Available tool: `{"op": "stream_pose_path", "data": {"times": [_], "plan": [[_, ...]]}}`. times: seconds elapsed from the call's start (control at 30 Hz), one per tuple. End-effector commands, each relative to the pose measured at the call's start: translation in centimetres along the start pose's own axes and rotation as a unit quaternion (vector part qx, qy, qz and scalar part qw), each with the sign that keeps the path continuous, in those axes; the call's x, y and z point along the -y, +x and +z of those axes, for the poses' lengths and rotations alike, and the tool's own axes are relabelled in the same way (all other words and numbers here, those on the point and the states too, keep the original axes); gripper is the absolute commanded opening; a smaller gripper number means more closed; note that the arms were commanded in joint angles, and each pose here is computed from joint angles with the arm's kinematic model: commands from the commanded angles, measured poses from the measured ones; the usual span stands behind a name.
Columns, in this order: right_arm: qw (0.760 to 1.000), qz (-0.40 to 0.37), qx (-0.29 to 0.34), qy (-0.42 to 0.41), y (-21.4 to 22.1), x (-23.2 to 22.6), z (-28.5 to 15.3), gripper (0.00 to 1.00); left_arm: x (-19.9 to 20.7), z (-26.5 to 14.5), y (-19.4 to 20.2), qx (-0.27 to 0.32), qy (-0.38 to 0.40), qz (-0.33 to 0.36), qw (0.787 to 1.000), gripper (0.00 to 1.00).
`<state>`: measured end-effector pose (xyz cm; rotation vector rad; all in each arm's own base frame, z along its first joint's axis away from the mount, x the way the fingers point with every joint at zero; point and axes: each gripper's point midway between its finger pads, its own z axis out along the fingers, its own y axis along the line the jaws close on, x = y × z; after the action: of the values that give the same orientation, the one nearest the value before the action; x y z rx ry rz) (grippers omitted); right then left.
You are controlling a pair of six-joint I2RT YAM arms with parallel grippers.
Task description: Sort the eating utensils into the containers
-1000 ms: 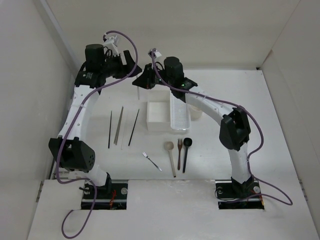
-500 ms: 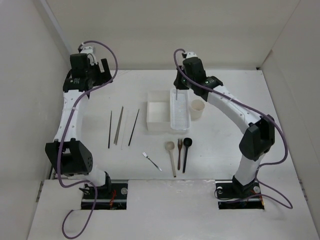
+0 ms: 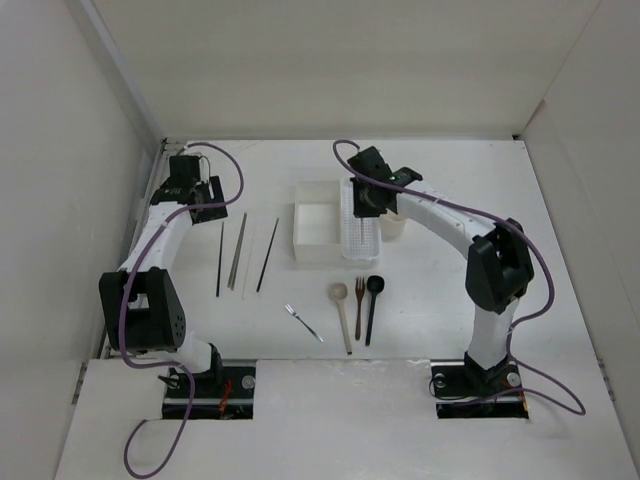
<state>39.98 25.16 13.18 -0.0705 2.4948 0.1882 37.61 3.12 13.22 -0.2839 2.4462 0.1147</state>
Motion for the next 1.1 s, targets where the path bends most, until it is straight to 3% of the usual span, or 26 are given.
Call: {"op": "stream_pose_path", "data": {"times": [0.0, 0.5, 0.6, 0.73, 0.8, 0.83, 0.9, 1.0, 1.07], "plan": [[1.000, 0.004, -0.027, 0.010, 1.9, 0.1, 0.6, 0.00, -0.3, -1.2, -2.1, 0.049, -0.013, -0.012, 0.999, 0.71], [0.999, 0.016, -0.031, 0.007, 2.5, 0.1, 3.7, 0.00, -0.6, -0.9, -0.8, 0.039, -0.026, -0.012, 0.999, 0.72], [0.999, 0.014, -0.041, 0.012, 3.0, 0.2, 4.4, 0.05, -0.6, -0.9, -0.6, 0.035, -0.027, -0.016, 0.999, 0.72], [0.999, 0.016, -0.048, 0.019, 3.5, 0.9, 4.6, 0.12, -0.6, -0.9, -0.6, 0.035, -0.027, -0.016, 0.999, 0.72], [0.998, 0.020, -0.048, 0.022, 3.3, 1.4, 4.7, 0.28, -0.6, -0.9, -0.6, 0.035, -0.027, -0.016, 0.999, 0.72], [0.998, 0.020, -0.048, 0.022, 3.3, 1.4, 4.7, 0.44, -0.7, -0.9, -0.6, 0.035, -0.031, -0.016, 0.999, 0.72], [0.998, 0.020, -0.043, 0.030, 3.0, 1.7, 4.3, 0.54, -0.7, -0.9, -0.6, 0.035, -0.031, -0.016, 0.999, 0.74], [0.999, 0.015, -0.010, 0.037, 1.2, 1.5, 3.0, 0.57, -1.2, -0.6, 0.3, 0.025, -0.043, -0.014, 0.999, 0.72], [0.999, 0.018, 0.004, 0.037, 0.0, 1.4, 2.2, 0.57, -1.4, -0.2, 1.6, 0.011, -0.045, -0.007, 0.999, 0.62]]}}
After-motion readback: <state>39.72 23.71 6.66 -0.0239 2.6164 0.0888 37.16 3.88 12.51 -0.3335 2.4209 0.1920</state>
